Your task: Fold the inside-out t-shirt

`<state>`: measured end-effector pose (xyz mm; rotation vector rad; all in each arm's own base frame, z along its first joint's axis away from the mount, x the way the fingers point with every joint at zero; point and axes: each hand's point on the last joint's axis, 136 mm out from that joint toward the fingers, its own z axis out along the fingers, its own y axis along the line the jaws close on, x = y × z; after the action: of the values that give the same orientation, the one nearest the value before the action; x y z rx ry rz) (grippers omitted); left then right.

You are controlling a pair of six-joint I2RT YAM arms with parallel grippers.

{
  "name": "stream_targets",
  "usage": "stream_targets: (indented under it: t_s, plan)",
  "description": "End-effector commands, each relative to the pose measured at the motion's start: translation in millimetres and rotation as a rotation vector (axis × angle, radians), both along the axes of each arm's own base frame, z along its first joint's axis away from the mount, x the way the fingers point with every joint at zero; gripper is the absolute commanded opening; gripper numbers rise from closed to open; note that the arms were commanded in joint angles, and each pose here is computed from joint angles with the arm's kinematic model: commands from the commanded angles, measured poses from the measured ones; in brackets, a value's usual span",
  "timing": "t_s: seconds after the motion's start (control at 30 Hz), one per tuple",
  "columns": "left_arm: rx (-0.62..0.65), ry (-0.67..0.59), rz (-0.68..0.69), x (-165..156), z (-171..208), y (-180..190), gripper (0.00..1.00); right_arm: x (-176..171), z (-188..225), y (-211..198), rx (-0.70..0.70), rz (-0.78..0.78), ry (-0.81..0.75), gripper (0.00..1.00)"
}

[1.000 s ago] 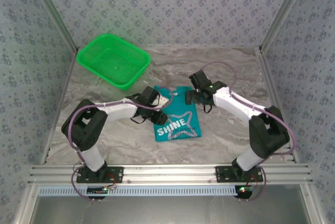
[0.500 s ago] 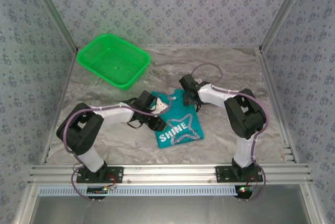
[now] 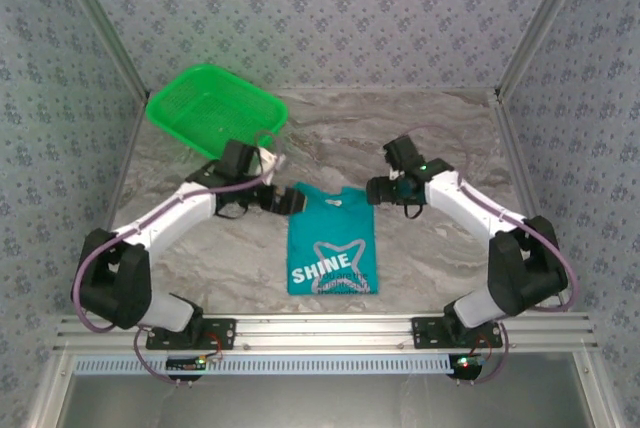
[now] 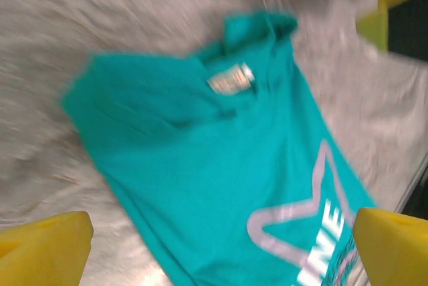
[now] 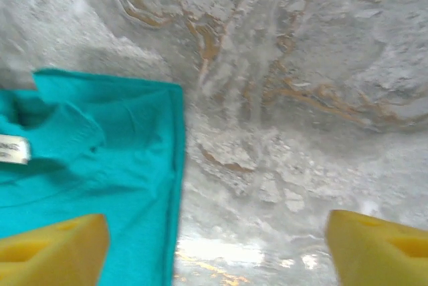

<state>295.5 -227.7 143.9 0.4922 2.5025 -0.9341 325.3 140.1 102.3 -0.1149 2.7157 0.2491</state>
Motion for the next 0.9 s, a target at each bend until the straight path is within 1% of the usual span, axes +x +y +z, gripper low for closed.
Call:
stream_targets:
  t_s: [0.0, 0.03, 0.07, 0.13, 0.2, 0.23, 0.3, 0.33, 0.37, 0.4, 0.43, 0.47, 0.53, 0.6, 0.67, 0.7, 0.8, 0.87]
  plan:
    - [0.02, 0.197, 0.156, 12, -12, 15, 1.0, -7, -1, 31, 0.178, 0.235, 0.09, 0.79]
    - [0.08, 0.172, 0.157, 11, -13, 15, 1.0, -5, -2, 30, 0.179, 0.242, 0.102, 0.79]
    - [0.1, 0.142, 0.134, 7, -10, 9, 0.99, -2, -4, 30, 0.182, 0.249, 0.106, 0.79]
    - [0.141, 0.085, 0.134, 4, -4, 3, 1.0, 4, -8, 31, 0.209, 0.249, 0.12, 0.8]
    - [0.195, 0.018, 0.169, 9, 1, 7, 1.0, 7, -15, 34, 0.225, 0.26, 0.135, 0.8]
    - [0.2, -0.034, 0.19, 15, 9, 10, 1.0, 9, -22, 35, 0.221, 0.268, 0.15, 0.8]
    - [0.187, -0.156, 0.268, 28, 25, 22, 1.0, 11, -34, 36, 0.207, 0.289, 0.168, 0.78]
    - [0.15, -0.207, 0.336, 34, 33, 31, 1.0, 13, -41, 35, 0.189, 0.295, 0.182, 0.77]
    - [0.123, -0.217, 0.415, 38, 33, 43, 1.0, 13, -47, 33, 0.175, 0.298, 0.195, 0.77]
    - [0.086, -0.222, 0.464, 41, 35, 50, 1.0, 13, -52, 32, 0.17, 0.296, 0.202, 0.77]
    - [0.019, -0.208, 0.456, 43, 36, 49, 1.0, 13, -55, 32, 0.174, 0.301, 0.207, 0.76]
    - [-0.027, -0.182, 0.398, 41, 32, 41, 1.0, 22, -48, 36, 0.186, 0.307, 0.184, 0.75]
    - [-0.031, -0.109, 0.306, 36, 16, 26, 1.0, 27, -47, 40, 0.202, 0.318, 0.182, 0.74]
    - [-0.047, -0.009, 0.199, 27, -6, 5, 0.98, 31, -47, 45, 0.218, 0.336, 0.182, 0.7]
    - [-0.056, 0.081, 0.118, 20, -27, -11, 0.89, 35, -46, 50, 0.242, 0.364, 0.184, 0.64]
    - [-0.044, 0.111, 0.106, 19, -36, -13, 0.86, 36, -45, 53, 0.256, 0.375, 0.183, 0.61]
    - [-0.014, 0.165, 0.075, 23, -55, -21, 0.85, 41, -45, 58, 0.274, 0.394, 0.185, 0.55]
    - [-0.004, 0.182, 0.066, 29, -63, -26, 0.85, 44, -49, 60, 0.267, 0.401, 0.193, 0.54]
